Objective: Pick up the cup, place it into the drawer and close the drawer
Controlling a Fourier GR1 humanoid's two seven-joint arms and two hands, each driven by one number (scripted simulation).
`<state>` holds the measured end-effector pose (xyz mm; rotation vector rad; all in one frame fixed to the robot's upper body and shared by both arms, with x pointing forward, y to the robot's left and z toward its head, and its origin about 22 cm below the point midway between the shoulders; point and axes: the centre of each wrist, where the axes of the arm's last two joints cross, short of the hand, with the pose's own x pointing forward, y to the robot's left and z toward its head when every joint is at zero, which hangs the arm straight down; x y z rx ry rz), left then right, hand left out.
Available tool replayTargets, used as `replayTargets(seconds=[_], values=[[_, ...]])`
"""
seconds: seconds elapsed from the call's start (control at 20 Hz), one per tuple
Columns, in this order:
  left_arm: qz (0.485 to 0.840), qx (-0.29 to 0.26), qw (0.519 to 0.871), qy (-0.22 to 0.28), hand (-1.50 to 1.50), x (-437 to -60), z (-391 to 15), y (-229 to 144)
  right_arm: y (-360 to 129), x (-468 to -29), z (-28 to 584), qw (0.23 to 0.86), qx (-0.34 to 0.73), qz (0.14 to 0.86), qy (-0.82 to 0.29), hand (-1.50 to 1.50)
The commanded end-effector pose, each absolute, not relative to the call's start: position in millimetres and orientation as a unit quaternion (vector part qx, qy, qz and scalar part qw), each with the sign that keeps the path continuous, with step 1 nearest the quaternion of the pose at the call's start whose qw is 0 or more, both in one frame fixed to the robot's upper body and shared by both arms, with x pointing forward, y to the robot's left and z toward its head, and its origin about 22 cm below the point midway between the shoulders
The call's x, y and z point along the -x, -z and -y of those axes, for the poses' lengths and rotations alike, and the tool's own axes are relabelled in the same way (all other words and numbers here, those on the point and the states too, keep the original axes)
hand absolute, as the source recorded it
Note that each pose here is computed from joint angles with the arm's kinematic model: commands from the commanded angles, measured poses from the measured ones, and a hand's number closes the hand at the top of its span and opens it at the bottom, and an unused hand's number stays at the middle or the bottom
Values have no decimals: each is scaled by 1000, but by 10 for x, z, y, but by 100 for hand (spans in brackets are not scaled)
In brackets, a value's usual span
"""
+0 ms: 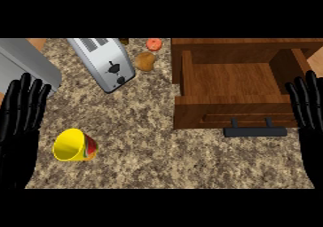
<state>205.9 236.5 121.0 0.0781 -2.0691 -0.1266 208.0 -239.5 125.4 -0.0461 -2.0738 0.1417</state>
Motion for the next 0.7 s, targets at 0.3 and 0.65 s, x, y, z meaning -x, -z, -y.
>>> replayTargets(seconds=[0.3,0.65], values=[[788,218,567,100,-150,-1935,-2761,-918,-1139,-2106,2345,542,-19,835,-92,-150],[773,246,579,88,-150,-2169,-3685,-746,-1176,-2423,2382,559,-24,821,-110,-150]])
